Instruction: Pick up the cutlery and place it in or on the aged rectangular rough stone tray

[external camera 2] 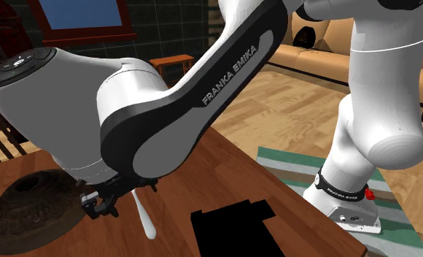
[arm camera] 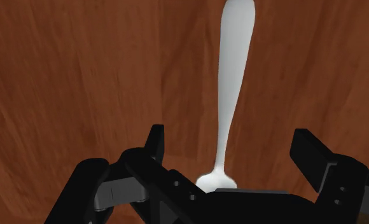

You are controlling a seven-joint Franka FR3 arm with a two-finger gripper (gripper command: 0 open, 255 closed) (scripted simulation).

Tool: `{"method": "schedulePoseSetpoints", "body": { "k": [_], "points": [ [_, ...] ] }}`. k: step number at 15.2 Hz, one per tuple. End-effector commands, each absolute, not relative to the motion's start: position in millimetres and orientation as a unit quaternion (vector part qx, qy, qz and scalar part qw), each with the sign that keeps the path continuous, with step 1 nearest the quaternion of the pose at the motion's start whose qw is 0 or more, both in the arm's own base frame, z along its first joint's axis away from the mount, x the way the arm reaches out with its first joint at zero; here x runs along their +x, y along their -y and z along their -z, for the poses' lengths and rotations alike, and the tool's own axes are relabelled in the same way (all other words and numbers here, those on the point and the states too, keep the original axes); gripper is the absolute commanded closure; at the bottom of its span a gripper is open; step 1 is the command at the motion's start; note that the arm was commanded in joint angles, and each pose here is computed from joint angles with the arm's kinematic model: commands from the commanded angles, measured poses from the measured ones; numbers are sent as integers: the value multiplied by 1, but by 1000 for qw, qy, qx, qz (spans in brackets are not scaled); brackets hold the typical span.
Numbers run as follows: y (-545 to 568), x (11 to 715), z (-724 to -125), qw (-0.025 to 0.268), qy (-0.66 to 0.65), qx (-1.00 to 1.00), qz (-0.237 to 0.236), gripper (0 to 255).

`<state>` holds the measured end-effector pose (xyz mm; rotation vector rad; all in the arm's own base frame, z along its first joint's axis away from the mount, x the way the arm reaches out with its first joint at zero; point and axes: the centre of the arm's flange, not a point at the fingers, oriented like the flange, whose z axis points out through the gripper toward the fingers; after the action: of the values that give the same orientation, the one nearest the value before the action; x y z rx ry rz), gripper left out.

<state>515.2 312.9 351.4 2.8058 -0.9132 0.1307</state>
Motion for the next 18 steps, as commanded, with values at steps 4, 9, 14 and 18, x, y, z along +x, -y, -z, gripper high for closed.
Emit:
{"method": "schedulePoseSetpoints", "body": {
  "k": [4,9,14,18],
  "points": [
    [-310,515,-333,94,308,946,-44,0],
    [-310,515,-333,94,308,946,-44,0],
    [-310,515,-333,94,308,946,-44,255],
    [-310,516,-333,94,308,946,-44,255]
  ]
}}
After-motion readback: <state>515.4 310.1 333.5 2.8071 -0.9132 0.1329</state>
